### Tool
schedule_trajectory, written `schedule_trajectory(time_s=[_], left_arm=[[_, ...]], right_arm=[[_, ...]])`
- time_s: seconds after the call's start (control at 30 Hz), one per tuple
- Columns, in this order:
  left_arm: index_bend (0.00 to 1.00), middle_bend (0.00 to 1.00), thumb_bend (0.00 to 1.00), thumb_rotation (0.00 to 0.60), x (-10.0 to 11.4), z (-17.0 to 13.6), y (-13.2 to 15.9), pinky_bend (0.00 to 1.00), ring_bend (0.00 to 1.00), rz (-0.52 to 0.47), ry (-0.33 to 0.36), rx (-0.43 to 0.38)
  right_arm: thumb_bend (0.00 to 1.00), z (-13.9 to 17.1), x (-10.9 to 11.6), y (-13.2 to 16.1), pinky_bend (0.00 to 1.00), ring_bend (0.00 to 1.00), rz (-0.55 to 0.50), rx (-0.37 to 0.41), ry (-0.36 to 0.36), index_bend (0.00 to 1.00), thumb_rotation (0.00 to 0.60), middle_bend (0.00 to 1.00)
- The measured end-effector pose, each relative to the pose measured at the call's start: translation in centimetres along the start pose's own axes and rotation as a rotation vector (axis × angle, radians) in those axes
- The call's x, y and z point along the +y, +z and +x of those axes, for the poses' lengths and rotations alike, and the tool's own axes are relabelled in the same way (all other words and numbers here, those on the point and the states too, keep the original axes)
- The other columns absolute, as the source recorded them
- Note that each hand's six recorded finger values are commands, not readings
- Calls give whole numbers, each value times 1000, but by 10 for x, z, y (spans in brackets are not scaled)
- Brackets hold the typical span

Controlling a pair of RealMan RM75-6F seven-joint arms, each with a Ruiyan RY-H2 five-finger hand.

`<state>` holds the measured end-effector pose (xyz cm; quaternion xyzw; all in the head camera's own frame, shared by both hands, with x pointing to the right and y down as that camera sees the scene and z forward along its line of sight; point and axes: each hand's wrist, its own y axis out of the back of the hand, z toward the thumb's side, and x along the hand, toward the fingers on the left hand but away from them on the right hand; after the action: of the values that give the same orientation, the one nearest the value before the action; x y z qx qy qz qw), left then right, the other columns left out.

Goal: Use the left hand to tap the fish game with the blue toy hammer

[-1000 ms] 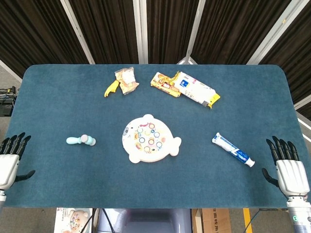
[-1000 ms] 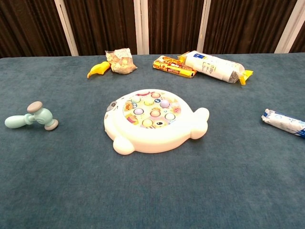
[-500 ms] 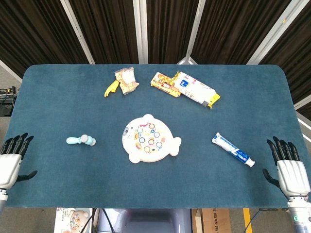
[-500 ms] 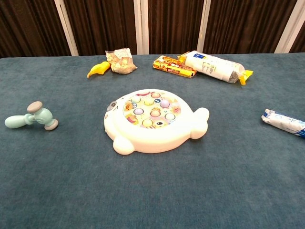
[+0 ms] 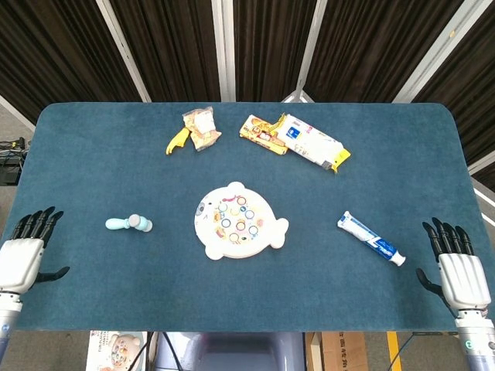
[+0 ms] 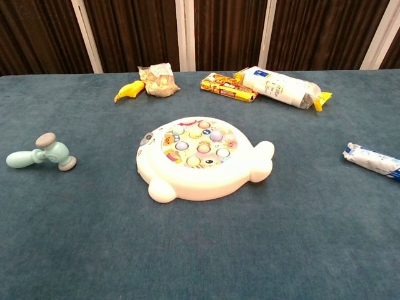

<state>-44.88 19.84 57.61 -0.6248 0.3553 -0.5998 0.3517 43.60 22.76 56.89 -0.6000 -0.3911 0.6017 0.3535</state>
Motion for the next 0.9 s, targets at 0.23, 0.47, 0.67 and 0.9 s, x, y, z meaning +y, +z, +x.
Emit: schedule_trajectory(time_s=[0.23, 0.47, 0.67, 0.9], left_arm=[[412, 133, 187, 600, 0, 34, 26, 0, 0, 44, -46, -38], [469, 177, 274, 600, -9, 65, 57, 21, 0, 94, -112, -67], [452, 185, 389, 600, -17, 82, 76, 23, 0, 109, -134, -80], [441, 186, 435, 600, -31, 97, 84, 23, 0, 134, -163, -62]], right_arm=[[309, -1, -3, 2, 0, 0, -13, -5, 16, 0, 600, 0], [310, 0, -3, 1, 0, 0, -23, -10, 20, 0, 600, 0], [310, -1, -3, -1, 0, 0, -34, -18, 26, 0, 600, 0], [310, -1, -3, -1, 0, 0, -53, -20, 31, 0, 600, 0]])
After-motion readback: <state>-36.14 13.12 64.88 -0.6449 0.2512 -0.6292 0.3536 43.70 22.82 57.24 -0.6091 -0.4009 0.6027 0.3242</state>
